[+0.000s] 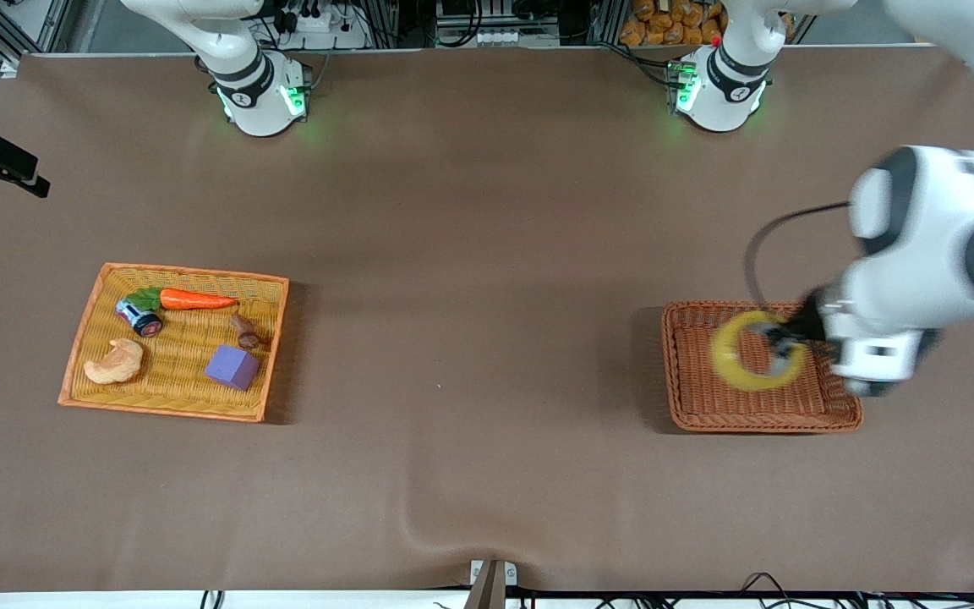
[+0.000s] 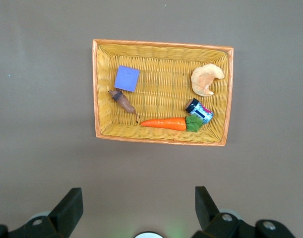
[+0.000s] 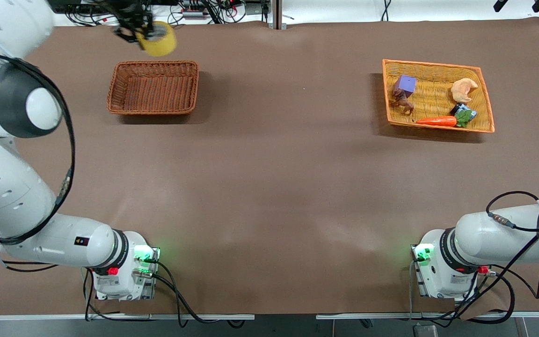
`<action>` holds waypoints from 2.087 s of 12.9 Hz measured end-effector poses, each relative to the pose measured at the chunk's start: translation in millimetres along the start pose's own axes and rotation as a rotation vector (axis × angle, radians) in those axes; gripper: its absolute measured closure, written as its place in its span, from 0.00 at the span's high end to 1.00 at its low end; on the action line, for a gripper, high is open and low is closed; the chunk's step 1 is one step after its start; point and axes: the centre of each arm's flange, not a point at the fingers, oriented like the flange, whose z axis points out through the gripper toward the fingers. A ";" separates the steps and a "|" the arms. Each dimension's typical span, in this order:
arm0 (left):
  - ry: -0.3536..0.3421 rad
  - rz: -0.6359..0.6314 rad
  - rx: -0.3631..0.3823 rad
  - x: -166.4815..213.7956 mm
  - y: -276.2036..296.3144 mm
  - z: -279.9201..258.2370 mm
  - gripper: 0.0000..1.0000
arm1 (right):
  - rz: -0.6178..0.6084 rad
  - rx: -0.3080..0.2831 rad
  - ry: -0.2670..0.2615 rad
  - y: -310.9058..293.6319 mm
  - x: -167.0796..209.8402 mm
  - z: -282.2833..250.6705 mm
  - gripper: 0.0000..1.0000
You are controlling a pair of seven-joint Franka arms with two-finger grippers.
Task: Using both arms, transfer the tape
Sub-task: 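Carry the tape with the left gripper and lower it into the basket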
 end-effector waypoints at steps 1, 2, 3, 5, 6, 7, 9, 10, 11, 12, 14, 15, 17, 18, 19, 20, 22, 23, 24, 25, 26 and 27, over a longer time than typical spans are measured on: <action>-0.009 -0.028 0.000 24.3 -26.1 4.9 0.22 | -0.004 0.000 -0.001 -2.1 0.0 0.0 1.00; -0.014 -0.056 -0.002 39.4 -43.7 10.5 0.22 | -0.005 0.000 -0.004 -2.8 -0.3 0.2 1.00; -0.012 -0.074 -0.008 48.7 -56.5 15.0 0.22 | -0.005 0.000 -0.009 -2.8 -0.9 0.6 1.00; 0.024 -0.062 -0.042 49.5 -69.5 26.2 0.22 | -0.005 -0.001 -0.010 -2.6 -1.1 0.5 1.00; 0.049 -0.055 -0.062 42.6 -73.3 37.1 0.22 | -0.004 -0.006 -0.010 -2.1 -1.1 0.4 1.00; 0.062 -0.038 -0.072 34.1 -77.1 52.0 0.22 | -0.004 -0.011 -0.010 -1.6 -1.1 0.2 1.00; 0.066 -0.003 -0.072 21.4 -81.7 85.9 0.22 | -0.003 -0.013 -0.005 -1.5 -1.3 -2.1 1.00; 0.066 0.016 -0.070 17.2 -82.6 102.1 0.22 | -0.004 -0.013 0.000 -1.7 -1.5 -4.4 1.00; 0.063 0.033 -0.065 14.3 -83.0 116.7 0.22 | -0.004 -0.013 0.002 -1.7 -1.9 -6.0 1.00; 0.066 0.046 -0.057 13.1 -82.6 128.7 0.22 | -0.004 -0.013 0.000 -1.7 -2.3 -6.6 1.00; 0.085 0.094 -0.028 11.8 -75.9 152.8 0.22 | -0.004 -0.013 -0.001 -1.9 -2.6 -6.8 1.00; 0.099 0.121 -0.017 10.5 -69.5 167.5 0.22 | -0.004 -0.014 -0.001 -1.9 -2.7 -6.9 1.00; 0.120 0.152 -0.017 10.3 -58.3 196.6 0.22 | -0.004 -0.014 -0.001 -1.8 -2.7 -7.1 1.00; 0.122 0.158 -0.018 10.8 -55.7 207.9 0.22 | -0.004 -0.014 -0.001 -1.8 -2.8 -7.1 1.00; 0.121 0.159 -0.018 11.6 -54.7 214.5 0.22 | -0.004 -0.015 -0.001 -1.8 -2.8 -7.1 1.00; 0.119 0.159 -0.017 12.3 -54.3 217.0 0.29 | -0.004 -0.015 -0.001 -1.7 -2.8 -7.2 1.00; 0.125 0.159 -0.020 13.7 -52.9 214.4 0.49 | -0.004 -0.015 -0.001 -1.2 -3.0 -7.7 1.00; 0.129 0.160 -0.024 14.6 -51.5 212.1 0.60 | -0.004 -0.016 -0.001 -1.0 -3.0 -8.0 1.00; 0.133 0.160 -0.027 15.5 -50.1 209.6 0.71 | -0.005 -0.016 -0.001 -1.0 -3.1 -8.1 1.00; 0.138 0.161 -0.031 16.6 -48.9 206.4 0.82 | -0.005 -0.016 -0.001 -1.1 -3.0 -8.1 1.00; 0.145 0.161 -0.037 17.6 -47.8 201.6 0.96 | -0.006 -0.016 0.000 -1.4 -3.0 -8.2 1.00; 0.157 0.166 -0.045 18.8 -46.3 193.7 1.00 | -0.006 -0.016 0.000 -1.5 -3.0 -8.2 1.00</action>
